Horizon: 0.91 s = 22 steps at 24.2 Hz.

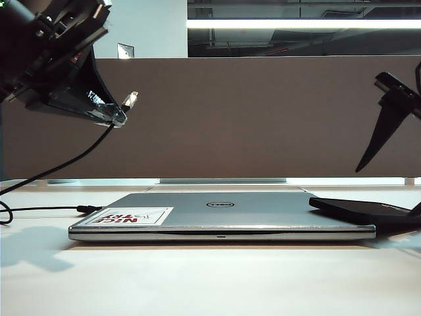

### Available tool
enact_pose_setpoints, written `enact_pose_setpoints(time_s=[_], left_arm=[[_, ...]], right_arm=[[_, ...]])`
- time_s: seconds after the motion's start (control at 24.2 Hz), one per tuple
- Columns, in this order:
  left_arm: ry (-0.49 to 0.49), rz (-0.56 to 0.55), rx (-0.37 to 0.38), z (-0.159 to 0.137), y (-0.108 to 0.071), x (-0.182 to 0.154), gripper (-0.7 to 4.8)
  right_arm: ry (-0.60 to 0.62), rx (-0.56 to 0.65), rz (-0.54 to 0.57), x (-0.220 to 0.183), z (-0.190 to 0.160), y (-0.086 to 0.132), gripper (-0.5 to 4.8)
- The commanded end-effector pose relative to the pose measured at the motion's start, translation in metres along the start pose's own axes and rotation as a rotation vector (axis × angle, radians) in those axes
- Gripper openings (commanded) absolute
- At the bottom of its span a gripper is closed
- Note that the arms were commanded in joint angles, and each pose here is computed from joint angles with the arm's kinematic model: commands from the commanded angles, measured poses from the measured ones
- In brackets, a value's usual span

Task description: Pick up the charging cable and the phone, plug the charging cable into the charging port on the phone, and finally place them back on the table.

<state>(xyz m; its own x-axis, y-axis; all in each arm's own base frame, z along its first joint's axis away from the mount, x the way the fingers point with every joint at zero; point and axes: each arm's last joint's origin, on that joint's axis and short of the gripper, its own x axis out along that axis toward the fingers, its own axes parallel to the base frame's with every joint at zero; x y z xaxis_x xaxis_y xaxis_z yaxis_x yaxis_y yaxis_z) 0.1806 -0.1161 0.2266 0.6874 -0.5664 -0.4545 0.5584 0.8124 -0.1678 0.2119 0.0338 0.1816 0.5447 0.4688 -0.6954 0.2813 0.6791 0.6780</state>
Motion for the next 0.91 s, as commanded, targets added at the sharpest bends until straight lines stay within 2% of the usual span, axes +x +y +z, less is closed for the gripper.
enact_pose_setpoints(time_s=[0.04, 0.33, 0.58, 0.91], left_arm=[[-0.022, -0.003, 0.000, 0.004, 0.000, -0.001, -0.06], [-0.026, -0.004, 0.001, 0.004, 0.000, -0.001, -0.06], [-0.033, -0.005, 0.001, 0.005, -0.001, -0.001, -0.06], [-0.033, -0.005, 0.001, 0.005, -0.001, -0.001, -0.06]], right_arm=[[-0.004, 0.016, 0.018, 0.004, 0.006, -0.003, 3.87], [-0.021, 0.081, 0.115, 0.002, 0.020, -0.025, 3.87], [0.043, 0.095, 0.144, 0.018, 0.023, -0.032, 3.87], [0.044, 0.092, 0.152, 0.035, 0.028, -0.039, 3.87]])
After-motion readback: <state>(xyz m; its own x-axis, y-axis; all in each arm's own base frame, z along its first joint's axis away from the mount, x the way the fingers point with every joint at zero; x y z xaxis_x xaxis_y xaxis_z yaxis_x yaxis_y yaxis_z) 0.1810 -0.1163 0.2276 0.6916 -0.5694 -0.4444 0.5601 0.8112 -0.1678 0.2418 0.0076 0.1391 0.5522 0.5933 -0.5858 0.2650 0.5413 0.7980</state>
